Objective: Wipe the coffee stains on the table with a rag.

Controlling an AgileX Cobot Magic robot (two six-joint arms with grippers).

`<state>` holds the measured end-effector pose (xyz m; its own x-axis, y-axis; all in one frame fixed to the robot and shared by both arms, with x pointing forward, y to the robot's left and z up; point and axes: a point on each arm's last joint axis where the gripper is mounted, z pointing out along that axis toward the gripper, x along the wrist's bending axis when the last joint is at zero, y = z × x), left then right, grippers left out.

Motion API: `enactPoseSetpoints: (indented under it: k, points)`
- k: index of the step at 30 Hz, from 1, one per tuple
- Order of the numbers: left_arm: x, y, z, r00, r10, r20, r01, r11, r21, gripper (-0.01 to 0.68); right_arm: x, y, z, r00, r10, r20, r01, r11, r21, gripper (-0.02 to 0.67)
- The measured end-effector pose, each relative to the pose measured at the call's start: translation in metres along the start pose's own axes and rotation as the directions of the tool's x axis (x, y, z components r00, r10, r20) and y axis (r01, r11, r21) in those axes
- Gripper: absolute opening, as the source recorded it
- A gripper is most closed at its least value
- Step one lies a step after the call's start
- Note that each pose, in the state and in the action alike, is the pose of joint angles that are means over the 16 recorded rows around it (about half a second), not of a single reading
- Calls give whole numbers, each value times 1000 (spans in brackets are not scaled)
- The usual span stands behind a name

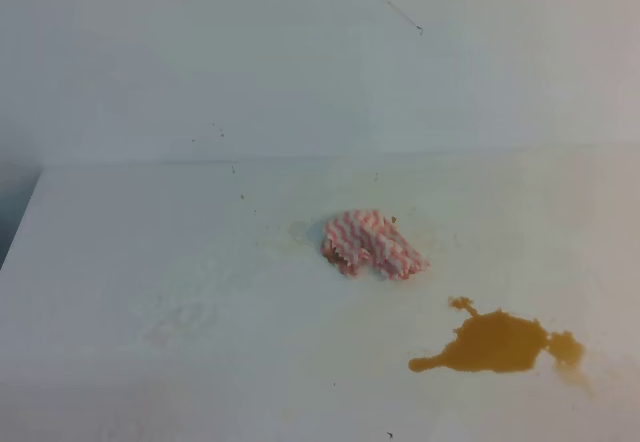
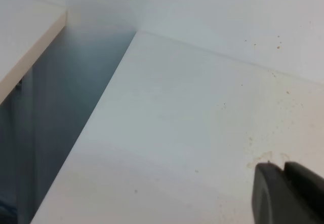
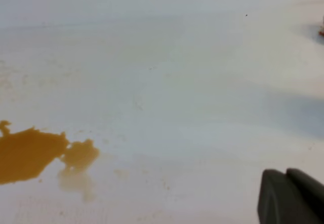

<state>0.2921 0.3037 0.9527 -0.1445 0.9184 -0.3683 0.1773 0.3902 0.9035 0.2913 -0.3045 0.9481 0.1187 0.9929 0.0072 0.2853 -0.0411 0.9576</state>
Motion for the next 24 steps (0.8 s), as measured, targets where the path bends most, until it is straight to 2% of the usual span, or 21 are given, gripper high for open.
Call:
enactPoseSetpoints:
  k: [24]
  points:
    - [-1, 2, -1, 1000, 0, 3, 0, 1000, -7, -3, 0, 0, 0, 1000, 1, 0, -1, 1000, 0, -2]
